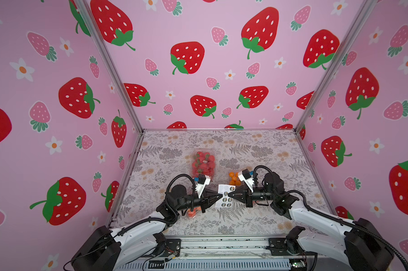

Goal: Label fruit boxes
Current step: Adjust the label sticker, then tear off the label from the label sticker.

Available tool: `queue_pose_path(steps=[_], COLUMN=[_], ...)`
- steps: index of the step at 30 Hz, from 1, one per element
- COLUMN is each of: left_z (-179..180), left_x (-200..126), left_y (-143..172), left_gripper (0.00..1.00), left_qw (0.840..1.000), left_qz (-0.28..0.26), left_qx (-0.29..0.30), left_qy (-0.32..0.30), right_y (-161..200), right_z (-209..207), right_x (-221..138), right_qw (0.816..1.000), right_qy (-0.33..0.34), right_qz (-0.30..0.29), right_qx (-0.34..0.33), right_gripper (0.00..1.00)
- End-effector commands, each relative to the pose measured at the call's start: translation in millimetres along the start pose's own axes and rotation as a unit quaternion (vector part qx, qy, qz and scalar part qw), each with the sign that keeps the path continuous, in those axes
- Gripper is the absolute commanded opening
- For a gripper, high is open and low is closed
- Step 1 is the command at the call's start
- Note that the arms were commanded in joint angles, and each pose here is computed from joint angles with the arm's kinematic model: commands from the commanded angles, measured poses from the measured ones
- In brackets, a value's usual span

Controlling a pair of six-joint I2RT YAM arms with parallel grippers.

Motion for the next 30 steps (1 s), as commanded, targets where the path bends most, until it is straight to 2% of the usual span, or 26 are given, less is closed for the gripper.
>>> queue_pose_path(steps=[1,3,4,5,6,7,8,9,10,11,15,19,22,30], left_z=[-8.7,-7.1,-5.3,-1.7,4.5,10.3,16.3,21.1,22.4,23.0,24.5,24.8,25.9,21.1], left_x=[1.9,1.9,1.8,2.1,2.6,3.2,4.1,5.2,6.7,8.2,15.8,22.8,22.8,17.4], left_y=[-8.8,-9.0,-9.3,-9.7,-11.1,-11.3,-12.8,-13.6,-14.1,-15.4,-18.2,-18.6,-18.6,-17.6], left_gripper=[0.00,0.00,0.00,0.00,0.00,0.00,0.00,0.00,0.00,0.00,0.00,0.00,0.00,0.00], left_qw=[1.000,1.000,1.000,1.000,1.000,0.999,0.998,0.997,0.996,0.996,0.996,0.996,0.996,0.996], left_qz=[-0.006,-0.006,-0.008,-0.009,-0.011,-0.011,-0.012,-0.010,-0.009,-0.010,-0.005,0.002,0.002,-0.001], left_qx=[0.015,0.013,0.011,0.006,-0.001,-0.010,-0.022,-0.030,-0.034,-0.037,-0.041,-0.044,-0.043,-0.031], left_qy=[0.023,0.017,0.011,-0.002,-0.022,-0.041,-0.060,-0.076,-0.079,-0.079,-0.081,-0.079,-0.082,-0.080], right_y=[-13.8,-14.4,-14.2,-15.4,-16.0,-14.5,-10.7,-8.3,-4.6,-9.7,-19.6,-25.0,-27.2,-27.1], right_z=[2.8,-0.3,-4.3,-8.9,-20.8,-33.8,-49.0,-57.2,-62.5,-57.3,-37.9,-21.7,-21.2,-21.6], right_x=[1.0,0.3,-1.0,-3.2,-8.8,-16.2,-28.4,-38.9,-48.6,-54.9,-43.3,-12.5,1.4,15.9], right_qw=[1.000,1.000,1.000,0.999,0.994,0.985,0.967,0.950,0.928,0.919,0.904,0.901,0.895,0.901], right_qy=[-0.008,0.007,0.025,0.049,0.104,0.166,0.249,0.310,0.370,0.393,0.424,0.419,0.423,0.409], right_qz=[-0.011,-0.010,-0.010,-0.014,-0.019,-0.019,-0.016,-0.010,0.006,0.000,0.021,0.058,0.072,0.075], right_qx=[-0.017,-0.011,-0.003,0.003,0.019,0.032,0.047,0.048,0.040,0.022,-0.043,-0.099,-0.118,-0.125], right_gripper=[0.00,0.04,0.10,0.22,0.40,0.50,0.58,0.61,0.62,0.63,0.62,0.51,0.43,0.36])
Point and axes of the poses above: each gripper's point midway between its finger pads, its own x axis out along the fingers, its own z axis along the line the jaws close on, y = z × x, the point moved 3 cm from there along -x, back along the fingers, and after that the axes turned 4 degrees about -x, right-handed, at the moved point
